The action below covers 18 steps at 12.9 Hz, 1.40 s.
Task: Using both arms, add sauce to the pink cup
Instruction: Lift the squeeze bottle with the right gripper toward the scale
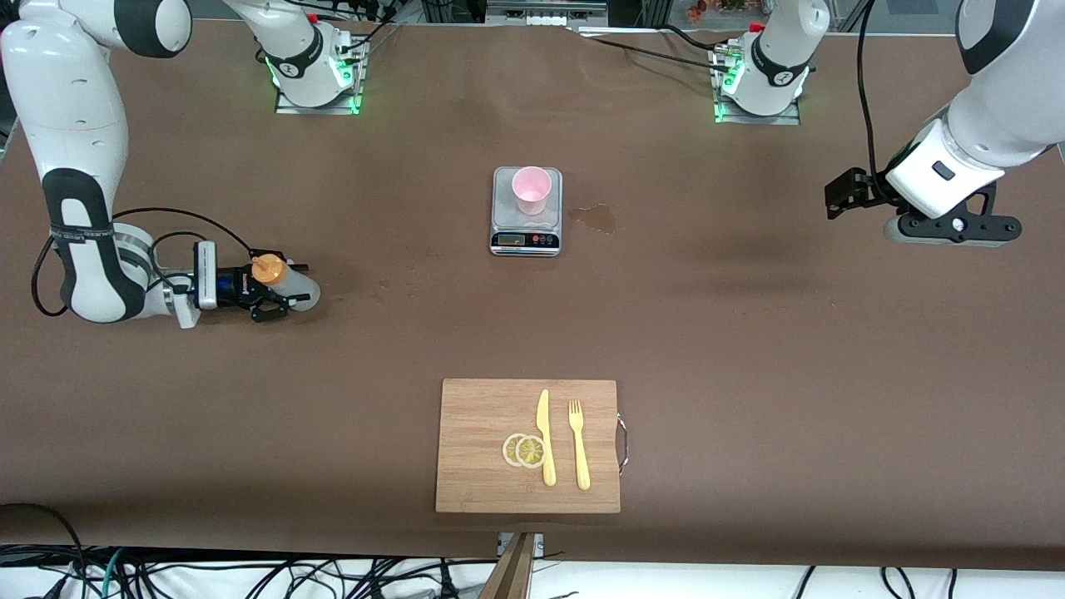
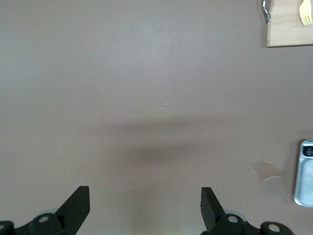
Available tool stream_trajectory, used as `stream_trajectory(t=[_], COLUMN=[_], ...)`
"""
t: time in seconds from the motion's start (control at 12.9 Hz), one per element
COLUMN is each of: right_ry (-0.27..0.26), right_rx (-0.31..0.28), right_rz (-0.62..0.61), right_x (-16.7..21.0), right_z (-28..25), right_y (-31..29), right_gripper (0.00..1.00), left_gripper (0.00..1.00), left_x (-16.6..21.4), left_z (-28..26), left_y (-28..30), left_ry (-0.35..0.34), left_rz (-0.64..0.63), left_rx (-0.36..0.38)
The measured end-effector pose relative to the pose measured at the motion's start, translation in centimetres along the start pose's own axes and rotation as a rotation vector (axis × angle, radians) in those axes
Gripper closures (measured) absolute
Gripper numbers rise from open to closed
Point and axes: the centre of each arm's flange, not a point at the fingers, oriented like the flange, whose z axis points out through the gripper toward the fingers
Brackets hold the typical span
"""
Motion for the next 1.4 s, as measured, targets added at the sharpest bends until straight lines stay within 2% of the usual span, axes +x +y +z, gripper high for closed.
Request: stream_trajectory(t=[0.16,0.23,0.47,0.54,0.85,1.01,1.4], right_ry=[-0.003,-0.003,-0.023,-0.051,-0.194,-0.283,-0.447], right_rx=[0.008,0.013,0.033,0.048,0.106,0.13,0.146], right_rz=[-0.004,0.005,0.02,0.02,0.043,0.054,0.07], right_x=[0.3,0.6,3.6,5.6,13.3,16.6,22.6], right_z=[0.3,0.5,0.9,1.0,2.3,3.8,9.5], right_y=[0.4,0.6,2.2,3.0,4.8,5.3,4.7], right_gripper=[0.65,0.69,0.7,0.73,0.74,0.74,0.74], left_gripper=[0.0,0.0,0.0,0.0,0.0,0.0,0.0], left_x=[0.0,-0.1,-0.1,-0.1,-0.5,-0.5,-0.6], left_z=[0.0,-0.1,-0.3,-0.3,-0.1,0.0,0.0], left_y=[0.2,0.2,0.5,0.6,0.6,0.7,0.7], left_ry=[-0.004,-0.003,0.002,0.001,-0.03,-0.032,-0.035], left_rz=[-0.001,-0.001,0.004,0.006,0.008,0.008,0.009], left_rx=[-0.019,-0.021,-0.021,-0.021,-0.018,-0.017,-0.017])
